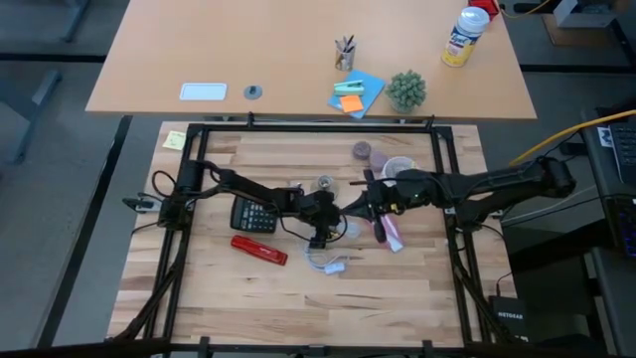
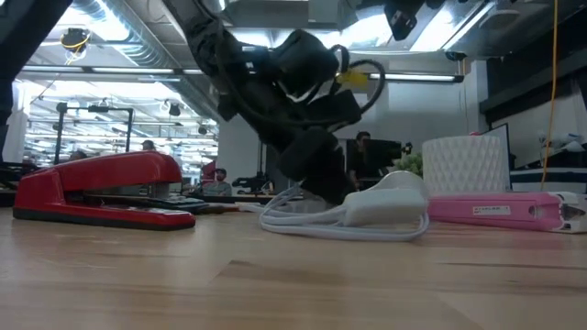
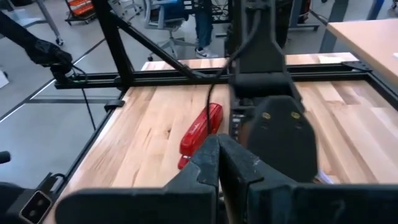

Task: Screw lightbulb
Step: Insert the white lightbulb into the golden lamp

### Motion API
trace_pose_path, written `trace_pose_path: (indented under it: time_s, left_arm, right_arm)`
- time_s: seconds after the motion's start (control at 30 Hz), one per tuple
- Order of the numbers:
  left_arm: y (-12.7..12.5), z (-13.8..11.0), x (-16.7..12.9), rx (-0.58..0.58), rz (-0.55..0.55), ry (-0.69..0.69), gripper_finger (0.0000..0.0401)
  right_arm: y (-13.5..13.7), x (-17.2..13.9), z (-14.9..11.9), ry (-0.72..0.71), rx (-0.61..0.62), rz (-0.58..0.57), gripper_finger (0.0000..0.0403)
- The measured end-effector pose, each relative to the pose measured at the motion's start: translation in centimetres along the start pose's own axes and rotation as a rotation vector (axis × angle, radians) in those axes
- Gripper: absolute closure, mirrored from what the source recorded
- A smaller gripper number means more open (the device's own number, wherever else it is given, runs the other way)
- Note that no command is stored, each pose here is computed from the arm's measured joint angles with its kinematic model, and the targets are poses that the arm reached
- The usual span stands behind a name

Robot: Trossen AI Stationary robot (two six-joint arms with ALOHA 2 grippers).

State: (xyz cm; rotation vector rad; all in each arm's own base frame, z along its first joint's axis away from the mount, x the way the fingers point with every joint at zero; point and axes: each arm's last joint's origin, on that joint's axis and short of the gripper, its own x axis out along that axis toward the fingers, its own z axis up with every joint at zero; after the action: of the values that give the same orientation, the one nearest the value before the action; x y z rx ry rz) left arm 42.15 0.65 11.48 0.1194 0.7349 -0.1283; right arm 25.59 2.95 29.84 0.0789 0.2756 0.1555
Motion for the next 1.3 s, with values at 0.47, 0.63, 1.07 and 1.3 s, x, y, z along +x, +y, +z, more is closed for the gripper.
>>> trace_pose_path:
  time_s: [0.47, 0.63, 1.07, 1.3]
  left_arm:
    - [-0.1, 2.1, -0.2, 0.011, 0.002, -0.060, 0.0201]
    - [0.4, 2.4, -0.3, 0.008, 0.011, -0.063, 0.0201]
    - [0.5, 2.0, -0.3, 0.012, 0.004, -0.018, 0.0201]
    - [0.5, 0.9, 0.7, -0.004, -0.003, 0.019, 0.0201]
  right_arm:
    - [0.1, 0.0, -0.1, 0.004, -0.001, 0.003, 0.0395]
    - [0.1, 0.0, -0.1, 0.005, -0.001, 0.003, 0.0395]
    - [0.1, 0.0, 0.0, 0.004, -0.002, 0.003, 0.0395]
    - [0.1, 0.0, 0.0, 0.004, -0.002, 0.003, 0.0395]
